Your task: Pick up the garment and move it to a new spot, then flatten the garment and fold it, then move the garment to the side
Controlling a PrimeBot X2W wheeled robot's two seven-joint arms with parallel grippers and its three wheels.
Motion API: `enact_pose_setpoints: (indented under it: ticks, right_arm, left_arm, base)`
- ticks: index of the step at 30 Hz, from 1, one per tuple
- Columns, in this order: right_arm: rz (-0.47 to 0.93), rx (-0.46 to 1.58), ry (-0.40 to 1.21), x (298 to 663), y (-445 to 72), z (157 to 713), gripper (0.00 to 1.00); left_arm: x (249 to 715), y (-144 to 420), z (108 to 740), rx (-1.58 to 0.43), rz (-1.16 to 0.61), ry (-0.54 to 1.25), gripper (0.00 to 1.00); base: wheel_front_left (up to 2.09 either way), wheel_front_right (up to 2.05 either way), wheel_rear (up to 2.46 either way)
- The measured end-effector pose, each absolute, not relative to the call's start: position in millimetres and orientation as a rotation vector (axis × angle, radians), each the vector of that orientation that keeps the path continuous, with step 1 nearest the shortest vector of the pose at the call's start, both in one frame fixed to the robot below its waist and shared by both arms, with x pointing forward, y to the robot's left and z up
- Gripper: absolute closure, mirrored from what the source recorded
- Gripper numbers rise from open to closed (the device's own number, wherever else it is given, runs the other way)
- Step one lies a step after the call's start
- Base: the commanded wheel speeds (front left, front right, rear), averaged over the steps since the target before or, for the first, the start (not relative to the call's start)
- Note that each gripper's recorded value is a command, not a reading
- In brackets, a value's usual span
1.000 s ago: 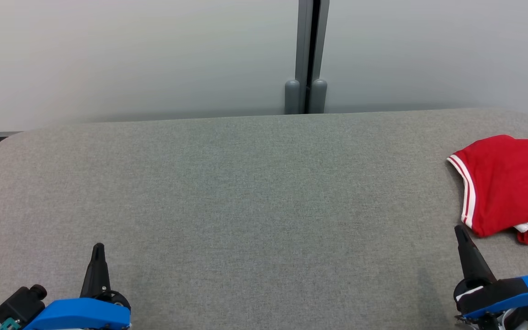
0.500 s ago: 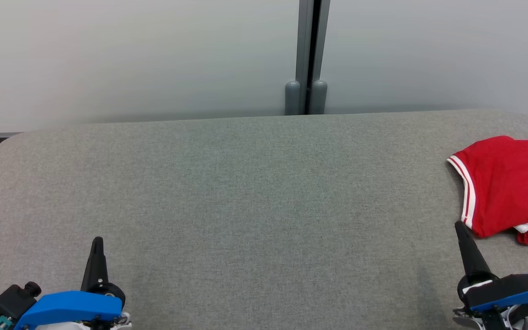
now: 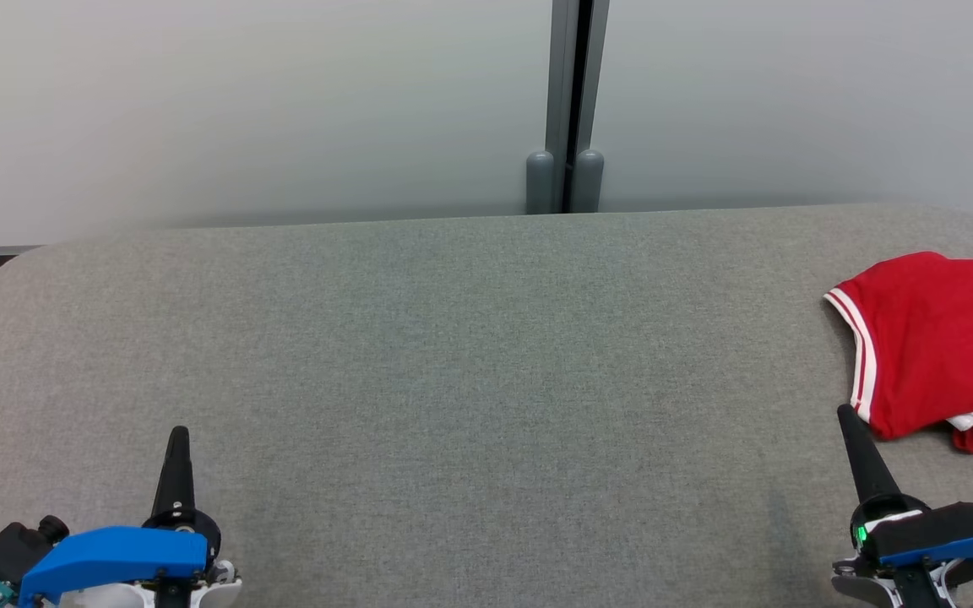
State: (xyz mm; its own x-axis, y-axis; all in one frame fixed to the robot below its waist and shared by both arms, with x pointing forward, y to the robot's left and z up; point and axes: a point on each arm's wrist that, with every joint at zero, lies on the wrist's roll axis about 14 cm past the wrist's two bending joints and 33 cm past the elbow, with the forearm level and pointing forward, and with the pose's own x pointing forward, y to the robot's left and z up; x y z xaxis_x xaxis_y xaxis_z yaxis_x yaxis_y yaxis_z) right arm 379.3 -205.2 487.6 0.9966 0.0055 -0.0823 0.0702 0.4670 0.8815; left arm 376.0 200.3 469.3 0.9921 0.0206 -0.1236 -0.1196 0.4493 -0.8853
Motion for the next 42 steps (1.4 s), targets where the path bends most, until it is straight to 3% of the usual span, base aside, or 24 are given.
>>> enact_pose_setpoints:
  ticks: [42]
  right_arm:
    - [-0.023,1.434,0.029,385.2,-201.8,498.8,1.00]
  left_arm:
    - [384.2,199.3,491.3,-1.444,0.046,0.045,1.00]
  base:
    - [0.00,0.00,0.00]
